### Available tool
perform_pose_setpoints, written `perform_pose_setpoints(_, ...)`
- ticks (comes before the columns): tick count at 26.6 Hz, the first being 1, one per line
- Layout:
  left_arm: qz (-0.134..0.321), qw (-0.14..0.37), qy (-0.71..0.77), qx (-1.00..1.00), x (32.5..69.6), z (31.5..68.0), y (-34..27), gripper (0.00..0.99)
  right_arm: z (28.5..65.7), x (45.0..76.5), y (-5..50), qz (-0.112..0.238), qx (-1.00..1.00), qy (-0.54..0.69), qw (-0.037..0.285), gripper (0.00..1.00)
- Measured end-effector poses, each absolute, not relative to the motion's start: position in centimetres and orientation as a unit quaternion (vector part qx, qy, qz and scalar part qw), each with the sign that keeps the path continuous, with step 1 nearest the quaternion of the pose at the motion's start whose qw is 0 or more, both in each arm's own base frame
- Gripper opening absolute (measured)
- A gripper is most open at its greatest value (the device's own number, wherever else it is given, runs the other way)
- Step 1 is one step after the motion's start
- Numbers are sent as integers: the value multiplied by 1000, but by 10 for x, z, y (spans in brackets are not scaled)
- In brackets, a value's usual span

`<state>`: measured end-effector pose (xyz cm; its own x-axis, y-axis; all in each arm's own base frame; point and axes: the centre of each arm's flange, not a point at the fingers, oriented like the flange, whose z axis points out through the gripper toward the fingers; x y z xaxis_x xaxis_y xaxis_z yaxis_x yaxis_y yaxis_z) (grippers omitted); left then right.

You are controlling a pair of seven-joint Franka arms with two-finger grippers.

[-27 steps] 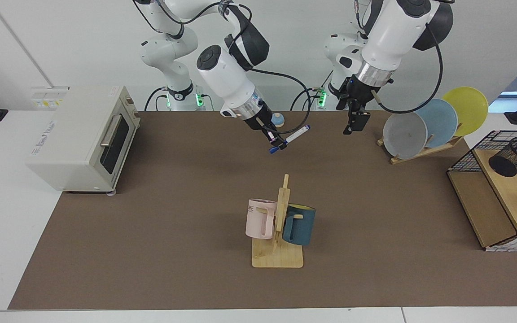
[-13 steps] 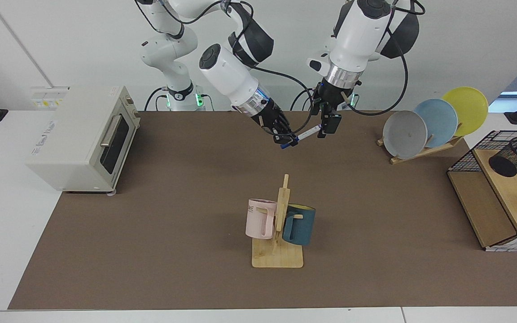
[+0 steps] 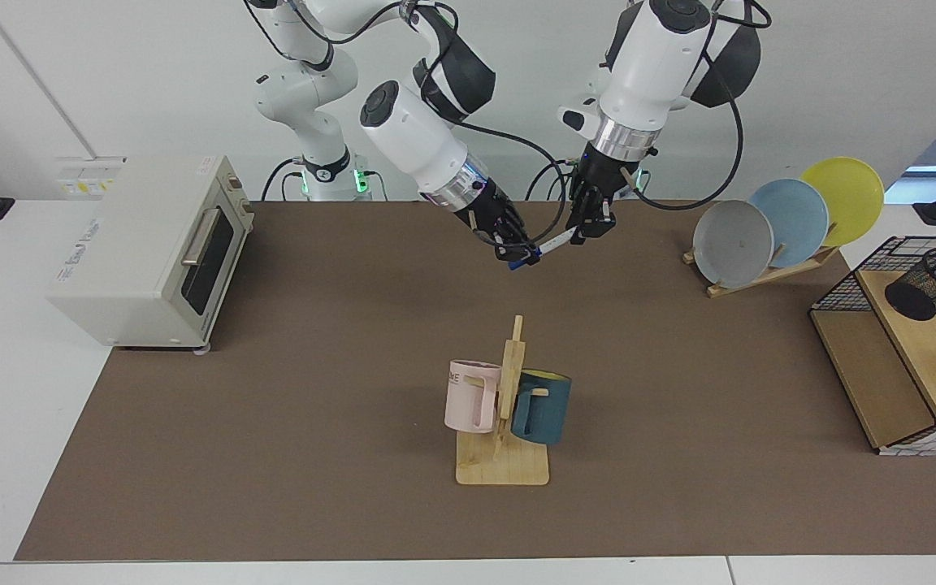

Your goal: Put markers into pen holder

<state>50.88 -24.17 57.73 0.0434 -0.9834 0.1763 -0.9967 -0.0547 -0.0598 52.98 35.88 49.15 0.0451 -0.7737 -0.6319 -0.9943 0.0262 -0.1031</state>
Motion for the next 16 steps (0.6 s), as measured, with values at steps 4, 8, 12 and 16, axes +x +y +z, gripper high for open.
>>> perform_pose_setpoints(4,84,40,-686,721,509,577,-242,172,491,530,359,200,-669,661,276,181)
perform_pose_setpoints(8,81,42,-689,719,506,576,-245,172,492,532,357,194,-677,652,281,348)
perform_pose_setpoints(12,77,42,-689,719,506,575,-245,172,493,533,356,185,-695,633,287,573)
perform_pose_setpoints(16,63,35,-689,721,506,572,-239,172,492,533,355,159,-734,593,290,850)
